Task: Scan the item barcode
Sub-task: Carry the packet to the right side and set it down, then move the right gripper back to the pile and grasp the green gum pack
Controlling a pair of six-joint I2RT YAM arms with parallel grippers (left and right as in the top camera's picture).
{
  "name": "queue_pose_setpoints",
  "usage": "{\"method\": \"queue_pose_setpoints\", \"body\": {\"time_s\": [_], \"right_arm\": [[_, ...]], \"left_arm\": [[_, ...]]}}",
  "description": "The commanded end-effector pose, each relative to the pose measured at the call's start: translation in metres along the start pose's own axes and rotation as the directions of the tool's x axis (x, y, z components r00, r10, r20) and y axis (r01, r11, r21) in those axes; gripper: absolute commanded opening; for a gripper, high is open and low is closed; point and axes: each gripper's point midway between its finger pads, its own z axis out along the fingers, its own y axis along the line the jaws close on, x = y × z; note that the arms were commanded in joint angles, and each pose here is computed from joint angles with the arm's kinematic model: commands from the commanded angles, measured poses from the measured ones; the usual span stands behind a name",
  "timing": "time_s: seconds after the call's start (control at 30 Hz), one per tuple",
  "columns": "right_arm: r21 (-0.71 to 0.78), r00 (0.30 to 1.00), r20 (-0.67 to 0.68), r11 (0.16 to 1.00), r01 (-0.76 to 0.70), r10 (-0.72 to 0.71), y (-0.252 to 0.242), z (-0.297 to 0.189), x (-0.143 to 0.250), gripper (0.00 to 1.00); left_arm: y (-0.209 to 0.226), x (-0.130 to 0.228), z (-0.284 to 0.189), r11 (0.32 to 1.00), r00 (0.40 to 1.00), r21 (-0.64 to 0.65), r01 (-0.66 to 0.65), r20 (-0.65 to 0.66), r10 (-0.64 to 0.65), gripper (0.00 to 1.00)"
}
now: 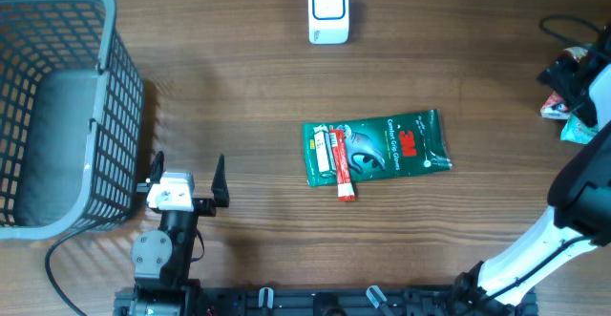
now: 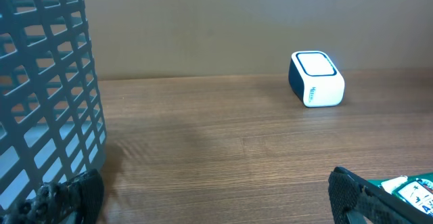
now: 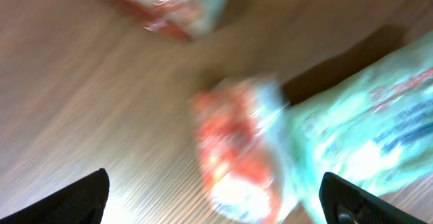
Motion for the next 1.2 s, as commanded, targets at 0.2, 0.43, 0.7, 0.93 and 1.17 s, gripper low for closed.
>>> {"method": "queue_pose_setpoints", "body": {"time_s": [0.2,0.43,0.7,0.93,1.17], "right_arm": [[-0.344,0.986,-0.163,0.939,-0.026,-0.033,0.094,-0.185,0.075,1.00],[-0.539,0.787,-0.204,0.738,0.406,-0.583,0.176,-0.228,0.217,1.00],[-0.567,0.556,-0.096,0.505,0.651,-0.826,0.222,-0.217,0.351,1.00],[-0.377,0.446,0.075,0.388,0.841,-0.892,0.245,-0.172,0.401,0.90],[-0.179,0.394,0.151,0.367,0.913,-0.907,0.255,-0.140,0.401,0.78]], "left_arm": [[-0.002,0.001,0.000,1.000,1.000,0.011,0.006,0.001,-0.006,1.00],[-0.002,0.001,0.000,1.000,1.000,0.012,0.006,0.001,-0.006,1.00],[-0.002,0.001,0.000,1.000,1.000,0.011,0.006,0.001,-0.006,1.00],[-0.002,0.001,0.000,1.000,1.000,0.011,0.006,0.001,-0.006,1.00],[-0.002,0.001,0.000,1.000,1.000,0.011,0.006,0.002,-0.006,1.00]]}}
